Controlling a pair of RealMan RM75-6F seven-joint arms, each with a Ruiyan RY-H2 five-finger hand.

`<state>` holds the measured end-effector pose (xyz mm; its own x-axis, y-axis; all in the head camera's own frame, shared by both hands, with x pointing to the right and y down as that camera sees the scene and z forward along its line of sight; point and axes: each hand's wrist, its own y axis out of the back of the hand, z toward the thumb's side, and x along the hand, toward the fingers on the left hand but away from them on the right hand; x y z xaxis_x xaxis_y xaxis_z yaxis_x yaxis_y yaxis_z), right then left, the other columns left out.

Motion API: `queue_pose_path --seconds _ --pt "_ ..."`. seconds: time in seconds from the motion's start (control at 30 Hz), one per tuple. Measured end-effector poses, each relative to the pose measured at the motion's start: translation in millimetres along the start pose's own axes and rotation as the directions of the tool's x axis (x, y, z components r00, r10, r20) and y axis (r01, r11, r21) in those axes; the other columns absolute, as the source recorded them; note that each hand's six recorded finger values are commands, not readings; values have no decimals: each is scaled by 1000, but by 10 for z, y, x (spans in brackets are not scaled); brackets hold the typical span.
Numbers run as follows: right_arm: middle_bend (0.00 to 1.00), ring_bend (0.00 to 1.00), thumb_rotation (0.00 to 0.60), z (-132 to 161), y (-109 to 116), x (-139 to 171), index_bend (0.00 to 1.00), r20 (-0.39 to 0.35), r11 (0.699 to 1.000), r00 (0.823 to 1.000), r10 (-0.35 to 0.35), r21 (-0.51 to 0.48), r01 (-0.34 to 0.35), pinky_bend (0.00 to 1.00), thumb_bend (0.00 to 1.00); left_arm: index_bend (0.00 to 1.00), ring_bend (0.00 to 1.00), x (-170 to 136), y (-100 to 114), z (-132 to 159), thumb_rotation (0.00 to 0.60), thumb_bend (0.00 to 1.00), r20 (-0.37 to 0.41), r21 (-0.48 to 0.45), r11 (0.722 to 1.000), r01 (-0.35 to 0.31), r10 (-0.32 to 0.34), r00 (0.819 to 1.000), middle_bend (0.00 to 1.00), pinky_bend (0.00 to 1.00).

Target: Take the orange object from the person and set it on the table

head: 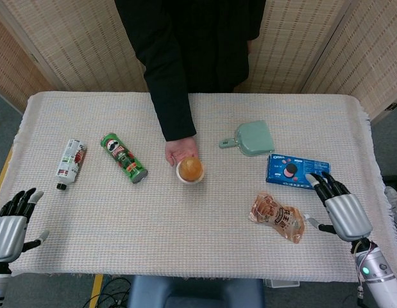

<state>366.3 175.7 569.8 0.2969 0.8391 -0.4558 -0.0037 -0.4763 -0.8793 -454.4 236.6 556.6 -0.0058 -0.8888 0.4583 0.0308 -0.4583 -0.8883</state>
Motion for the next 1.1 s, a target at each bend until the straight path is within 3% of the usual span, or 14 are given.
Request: queue_pose_path --seconds 0.13,0.23,0.57,0.8,1.1 --pt "86 88 600 299 19 -312 33 -115 999 993 36 17 -34 199 161 137 96 -31 10 -27 600 223 -8 10 1000 5 -5 1000 94 213" --pt "86 88 600 571 37 -578 33 -204 998 977 56 28 -51 199 162 137 97 -50 24 -52 600 223 -16 23 1000 5 -5 1000 91 213" --pt "83 87 600 1554 15 -1444 33 -409 994 906 105 28 -102 199 188 136 97 -122 66 -72 600 223 -33 27 1000 8 -7 999 89 213" --pt "79 83 600 1952 -40 -1931 32 -433 995 896 101 46 -90 199 211 137 97 -182 84 -139 600 223 -57 33 999 17 -15 998 84 213" --pt "79 83 600 2216 -155 -2217 32 -438 993 891 117 53 -104 199 243 137 97 -240 74 -219 600 223 -88 31 999 30 -27 996 80 213"
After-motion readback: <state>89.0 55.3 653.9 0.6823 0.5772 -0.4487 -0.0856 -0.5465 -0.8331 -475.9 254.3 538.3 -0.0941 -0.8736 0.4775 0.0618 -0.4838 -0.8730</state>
